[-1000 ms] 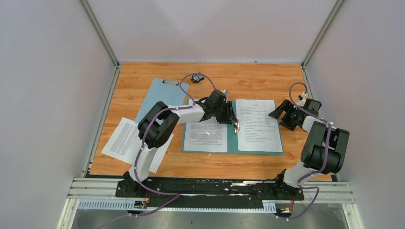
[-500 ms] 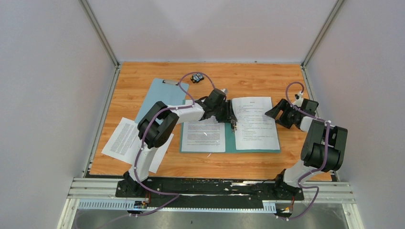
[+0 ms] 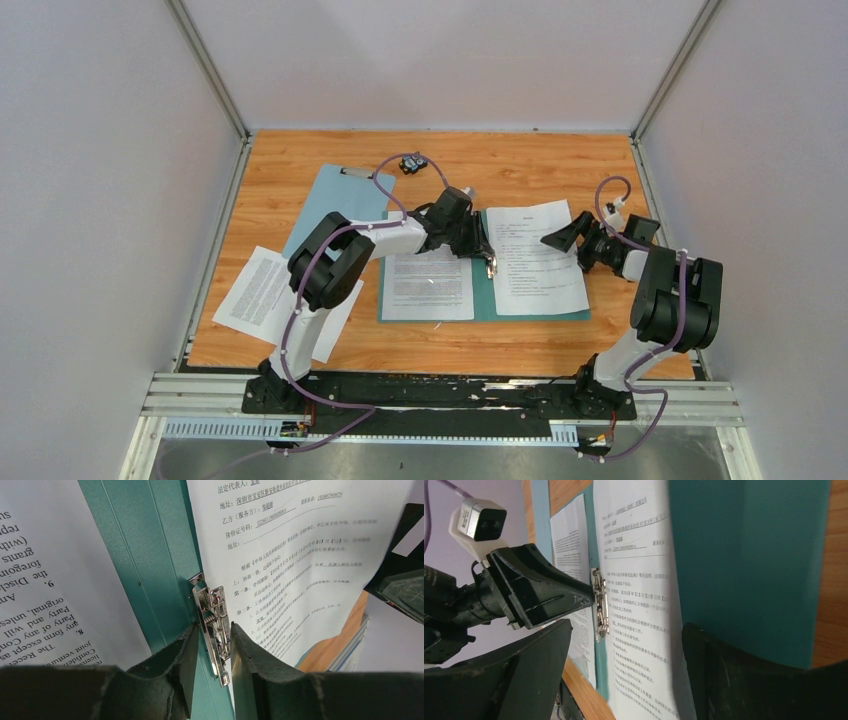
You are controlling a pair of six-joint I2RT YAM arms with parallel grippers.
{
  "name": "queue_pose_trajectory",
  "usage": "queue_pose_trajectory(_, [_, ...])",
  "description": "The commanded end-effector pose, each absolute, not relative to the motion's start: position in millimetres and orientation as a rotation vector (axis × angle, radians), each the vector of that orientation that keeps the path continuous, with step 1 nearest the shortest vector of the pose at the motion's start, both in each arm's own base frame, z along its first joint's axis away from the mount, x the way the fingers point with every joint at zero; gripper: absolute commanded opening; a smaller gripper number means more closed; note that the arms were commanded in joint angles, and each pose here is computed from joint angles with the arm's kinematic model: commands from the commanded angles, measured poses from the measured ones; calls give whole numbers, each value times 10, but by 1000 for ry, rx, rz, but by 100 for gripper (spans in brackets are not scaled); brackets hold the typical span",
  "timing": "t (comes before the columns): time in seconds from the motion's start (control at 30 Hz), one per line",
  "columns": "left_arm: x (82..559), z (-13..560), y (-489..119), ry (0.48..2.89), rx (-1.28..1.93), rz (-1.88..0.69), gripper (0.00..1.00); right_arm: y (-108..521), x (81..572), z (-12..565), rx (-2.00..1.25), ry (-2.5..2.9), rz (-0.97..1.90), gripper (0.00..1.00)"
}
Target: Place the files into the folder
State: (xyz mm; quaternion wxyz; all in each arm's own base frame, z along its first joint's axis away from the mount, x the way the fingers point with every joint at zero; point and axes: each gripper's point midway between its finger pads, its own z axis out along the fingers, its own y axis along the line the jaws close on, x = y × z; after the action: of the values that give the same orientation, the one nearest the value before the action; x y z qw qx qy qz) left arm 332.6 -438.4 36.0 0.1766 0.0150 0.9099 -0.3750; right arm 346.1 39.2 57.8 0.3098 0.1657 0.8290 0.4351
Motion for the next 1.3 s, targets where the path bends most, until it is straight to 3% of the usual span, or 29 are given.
queue_pose_trajectory(0.0, [3289,373,-4412,2568,47,-1070,37,607,3430,915,314,2098,1298,82])
queue_pose_trajectory(0.2, [3295,307,-4377,2587,61,-1033,30,560,3439,1069,281,2135,1154,83])
queue_pose_trajectory(0.33, [3308,294,-4350,2591,67,-1026,18,268,3446,1009,382,2232,878,85])
queue_pose_trajectory(0.53, [3313,456,-4444,2551,40,-1179,0,56,3442,1060,431,2239,734,87])
queue_pose_trajectory(1.1, [3380,834,-4444,2462,-11,-1305,0,-396,3266,567,671,2318,542,94])
queue_pose_trajectory(1.17, [3387,774,-4405,2478,-11,-1258,9,-395,3259,513,673,2332,545,94])
queue_pose_trajectory(1.27, [3391,694,-4344,2495,8,-1177,37,-401,3232,444,686,2350,537,94])
